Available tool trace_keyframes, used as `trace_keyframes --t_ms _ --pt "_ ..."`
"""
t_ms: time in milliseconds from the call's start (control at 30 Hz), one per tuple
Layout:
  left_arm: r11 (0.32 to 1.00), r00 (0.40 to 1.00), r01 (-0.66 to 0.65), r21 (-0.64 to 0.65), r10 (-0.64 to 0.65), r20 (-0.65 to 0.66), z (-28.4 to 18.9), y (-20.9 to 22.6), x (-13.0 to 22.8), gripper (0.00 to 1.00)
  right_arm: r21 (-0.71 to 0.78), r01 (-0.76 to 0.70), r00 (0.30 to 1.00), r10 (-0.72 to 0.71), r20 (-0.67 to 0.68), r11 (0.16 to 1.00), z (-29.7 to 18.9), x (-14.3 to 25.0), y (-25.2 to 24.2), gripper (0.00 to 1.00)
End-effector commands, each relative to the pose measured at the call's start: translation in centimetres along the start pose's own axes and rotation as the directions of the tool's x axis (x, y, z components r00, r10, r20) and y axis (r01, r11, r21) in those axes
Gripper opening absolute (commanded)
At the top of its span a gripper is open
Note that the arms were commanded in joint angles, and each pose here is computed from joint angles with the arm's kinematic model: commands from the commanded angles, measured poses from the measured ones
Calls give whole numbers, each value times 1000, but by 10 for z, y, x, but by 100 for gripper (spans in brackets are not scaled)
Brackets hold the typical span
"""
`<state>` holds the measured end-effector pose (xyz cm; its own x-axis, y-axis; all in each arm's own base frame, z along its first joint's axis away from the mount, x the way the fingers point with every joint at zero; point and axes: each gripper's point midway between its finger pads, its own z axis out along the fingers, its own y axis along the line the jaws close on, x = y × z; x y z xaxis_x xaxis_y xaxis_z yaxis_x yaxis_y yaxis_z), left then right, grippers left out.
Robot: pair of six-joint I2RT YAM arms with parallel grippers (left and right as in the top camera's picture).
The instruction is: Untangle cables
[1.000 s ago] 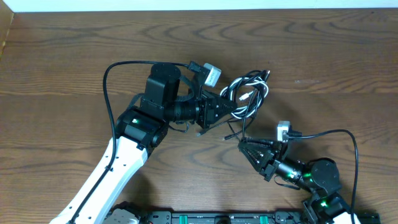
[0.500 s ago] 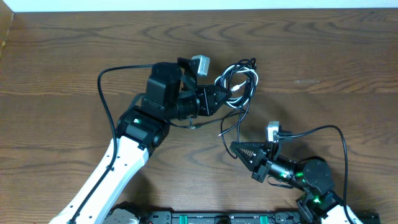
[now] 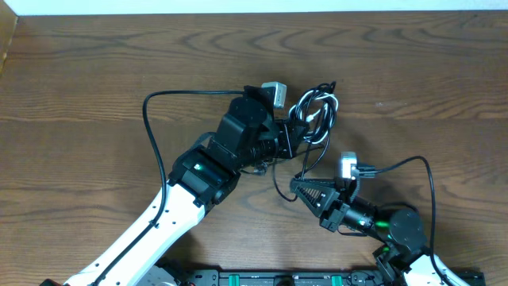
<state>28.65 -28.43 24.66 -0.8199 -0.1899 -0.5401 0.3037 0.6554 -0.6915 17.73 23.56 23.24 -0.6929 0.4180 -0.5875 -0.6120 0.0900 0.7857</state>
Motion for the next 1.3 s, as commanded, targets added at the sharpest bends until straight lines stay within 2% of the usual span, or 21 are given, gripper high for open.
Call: trace_keyframes --t_ms 0,100,433,633,833,1067,1267 --pt "991 992 -116 -61 118 38 -2 8 -11 8 -19 -17 1000 17 13 1000 1 -4 6 1" --pt "972 977 -212 -100 211 -27 -2 19 1 8 10 -15 1000 15 16 1000 0 -5 -2 1" --pt "899 901 -418 -132 391 -187 -8 43 29 8 80 -16 998 11 60 997 -7 -19 -21 1" --pt "826 814 -552 -112 505 -286 -13 55 44 8 146 34 998 -42 54 989 -17 -26 -40 1" --pt "823 810 -554 -127 498 -310 -17 65 45 8 236 -4 999 -5 36 972 -31 -28 -67 2" --pt "804 790 -588 -91 546 -279 -14 57 39 8 249 -36 998 49 -48 968 -34 -9 -74 2" --pt "783 755 -622 2 601 -263 -12 43 43 8 239 -36 997 51 -60 970 -34 -7 -72 3"
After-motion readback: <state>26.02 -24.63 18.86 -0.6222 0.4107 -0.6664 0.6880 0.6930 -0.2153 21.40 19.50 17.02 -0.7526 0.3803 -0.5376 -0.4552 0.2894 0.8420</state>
